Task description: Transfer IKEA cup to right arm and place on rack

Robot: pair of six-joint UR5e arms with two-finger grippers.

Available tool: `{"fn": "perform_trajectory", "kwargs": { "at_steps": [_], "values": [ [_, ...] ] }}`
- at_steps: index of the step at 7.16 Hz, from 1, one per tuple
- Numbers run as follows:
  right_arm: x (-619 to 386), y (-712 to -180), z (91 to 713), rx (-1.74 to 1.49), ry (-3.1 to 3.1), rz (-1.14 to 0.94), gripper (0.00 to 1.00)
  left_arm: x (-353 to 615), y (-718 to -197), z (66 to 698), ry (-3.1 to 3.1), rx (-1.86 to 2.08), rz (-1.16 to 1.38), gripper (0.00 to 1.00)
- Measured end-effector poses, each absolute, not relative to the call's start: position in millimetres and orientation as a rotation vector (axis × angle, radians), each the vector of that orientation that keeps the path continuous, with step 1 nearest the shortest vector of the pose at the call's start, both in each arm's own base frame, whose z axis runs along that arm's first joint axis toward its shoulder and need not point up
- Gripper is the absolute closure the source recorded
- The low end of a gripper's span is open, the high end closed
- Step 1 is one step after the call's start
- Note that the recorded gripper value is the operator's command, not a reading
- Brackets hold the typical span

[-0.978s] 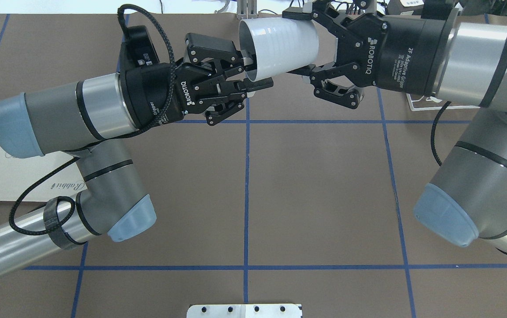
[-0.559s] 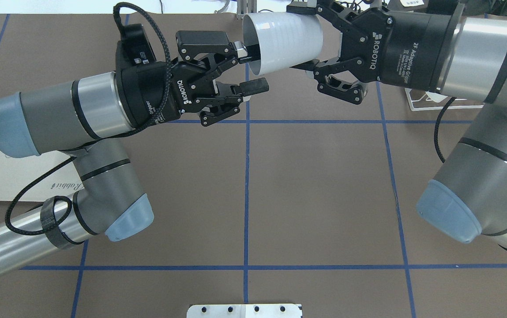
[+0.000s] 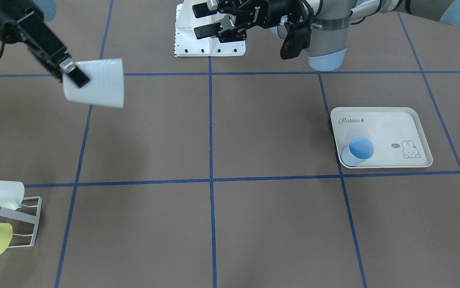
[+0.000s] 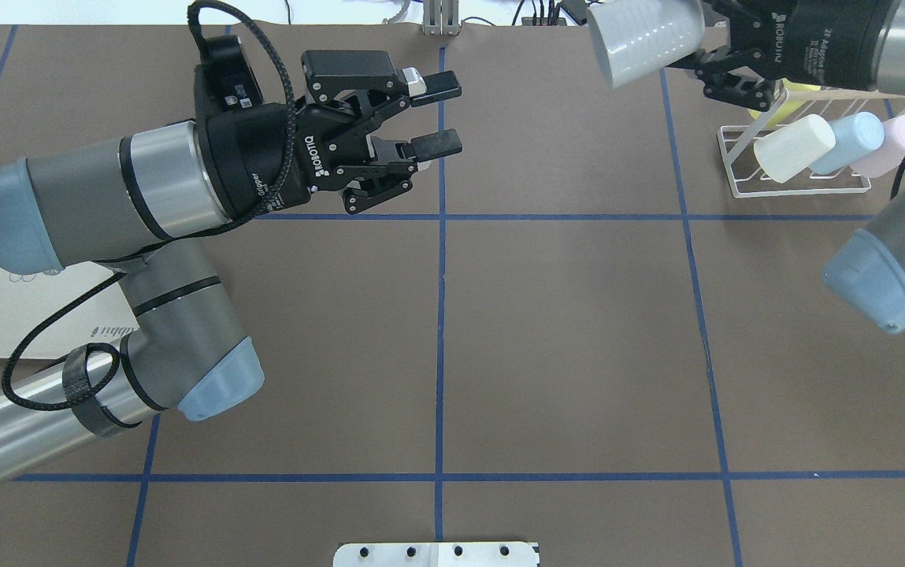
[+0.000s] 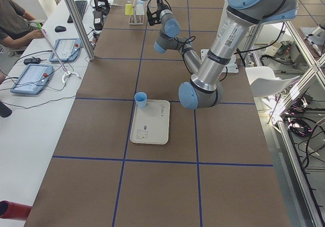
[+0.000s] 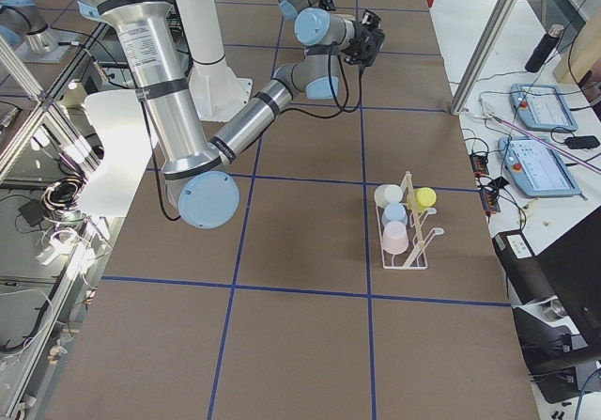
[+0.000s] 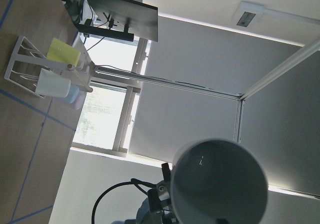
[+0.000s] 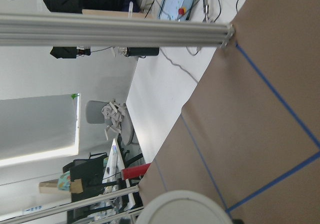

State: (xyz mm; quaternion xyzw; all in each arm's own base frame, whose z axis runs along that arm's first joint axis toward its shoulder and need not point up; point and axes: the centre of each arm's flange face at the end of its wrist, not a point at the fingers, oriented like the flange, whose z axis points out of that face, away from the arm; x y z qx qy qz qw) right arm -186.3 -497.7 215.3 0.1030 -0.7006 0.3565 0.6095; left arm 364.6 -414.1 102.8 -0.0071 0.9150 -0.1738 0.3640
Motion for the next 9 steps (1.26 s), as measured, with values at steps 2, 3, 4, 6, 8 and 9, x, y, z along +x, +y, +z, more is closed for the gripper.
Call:
{"fn": "perform_trajectory", "kwargs": {
  "at_steps": [2, 3, 4, 6, 8, 9],
  "values": [
    [-142.9, -563.8, 295.9, 0.479, -1.293, 0.737, 1.00, 369.4, -418.9, 107.7, 2.336, -0.005, -0.460, 0.39],
    [-121.8, -591.0, 335.4, 0.556, -1.150, 0.681, 1.00, 371.1, -420.3, 111.1, 2.328, -0.003, -0.465, 0.39],
    [-105.8, -612.7, 371.2, 0.613, -1.024, 0.633, 1.00, 372.9, -421.7, 115.4, 2.318, 0.005, -0.468, 0.39],
    [-92.3, -640.0, 427.2, 0.678, -0.827, 0.566, 1.00, 375.2, -423.4, 120.2, 2.305, 0.024, -0.467, 0.39],
    [-91.7, -656.0, 465.4, 0.677, -0.724, 0.544, 1.00, 375.7, -423.8, 121.3, 2.302, 0.028, -0.466, 0.39],
    [-93.2, -659.9, 478.0, 0.666, -0.700, 0.542, 1.00, 375.8, -423.9, 121.4, 2.302, 0.029, -0.466, 0.39]
  ]
}}
